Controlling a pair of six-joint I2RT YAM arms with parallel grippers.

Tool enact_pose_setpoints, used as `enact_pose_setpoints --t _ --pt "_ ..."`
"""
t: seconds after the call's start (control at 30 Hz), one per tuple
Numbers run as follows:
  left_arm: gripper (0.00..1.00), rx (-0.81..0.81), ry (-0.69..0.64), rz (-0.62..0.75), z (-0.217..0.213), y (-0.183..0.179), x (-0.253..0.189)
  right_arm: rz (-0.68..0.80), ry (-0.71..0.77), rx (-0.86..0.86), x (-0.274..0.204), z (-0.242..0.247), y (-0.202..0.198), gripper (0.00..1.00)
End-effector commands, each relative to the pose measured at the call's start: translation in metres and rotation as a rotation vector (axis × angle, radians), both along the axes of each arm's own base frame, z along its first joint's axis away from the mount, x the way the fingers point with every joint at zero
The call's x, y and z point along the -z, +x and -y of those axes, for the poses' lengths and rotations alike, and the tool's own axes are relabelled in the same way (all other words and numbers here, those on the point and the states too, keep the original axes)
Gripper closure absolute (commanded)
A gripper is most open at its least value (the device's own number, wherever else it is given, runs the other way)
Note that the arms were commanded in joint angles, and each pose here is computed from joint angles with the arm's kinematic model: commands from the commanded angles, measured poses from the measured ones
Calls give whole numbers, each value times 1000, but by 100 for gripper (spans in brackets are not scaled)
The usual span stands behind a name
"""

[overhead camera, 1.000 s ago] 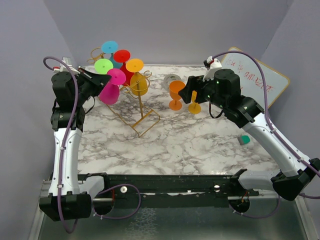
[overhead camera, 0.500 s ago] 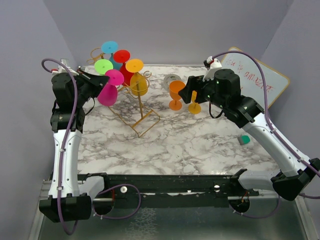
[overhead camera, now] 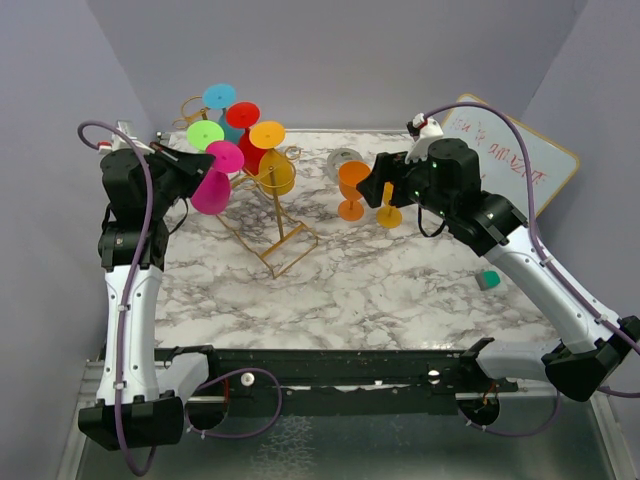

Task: Take the wine glass off the wine glass rack
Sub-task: Pick up the wine glass from the wine rack.

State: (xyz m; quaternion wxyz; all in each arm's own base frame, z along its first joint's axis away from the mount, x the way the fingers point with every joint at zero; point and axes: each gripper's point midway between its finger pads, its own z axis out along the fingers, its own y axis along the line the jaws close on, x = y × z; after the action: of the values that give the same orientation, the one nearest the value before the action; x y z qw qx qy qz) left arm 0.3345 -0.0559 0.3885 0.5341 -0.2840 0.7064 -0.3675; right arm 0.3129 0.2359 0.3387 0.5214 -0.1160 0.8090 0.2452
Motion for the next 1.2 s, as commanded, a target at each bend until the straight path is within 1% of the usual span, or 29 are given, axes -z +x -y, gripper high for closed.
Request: enact_pose_setpoints --t 0.0,0.23,0.47,0.63,0.77,0.9,1.03,1.17 --pt "100 -50 3 50 -7 -10 -18 6 26 -21 -4 -4 -5 14" --pt "100 -62 -51 39 -7 -10 -14 4 24 -19 -3 -4 -5 14" --pt "100 -59 -33 55 -6 -18 -18 8 25 -18 -4 -3 -5 14" --pt "100 -123 49 53 -20 -27 -16 8 30 -27 -5 -4 -6 14" --pt "100 -141 109 88 -25 -34 -23 7 36 -29 -5 -5 -7 14" --pt "100 -80 170 121 -17 -44 -26 5 51 -38 -6 -7 -9 14" --pt "100 -19 270 126 -11 -62 -16 2 75 -77 -6 -14 -13 14" --pt "100 -1 322 111 -10 -82 -4 -24 103 -116 -2 -23 -16 14"
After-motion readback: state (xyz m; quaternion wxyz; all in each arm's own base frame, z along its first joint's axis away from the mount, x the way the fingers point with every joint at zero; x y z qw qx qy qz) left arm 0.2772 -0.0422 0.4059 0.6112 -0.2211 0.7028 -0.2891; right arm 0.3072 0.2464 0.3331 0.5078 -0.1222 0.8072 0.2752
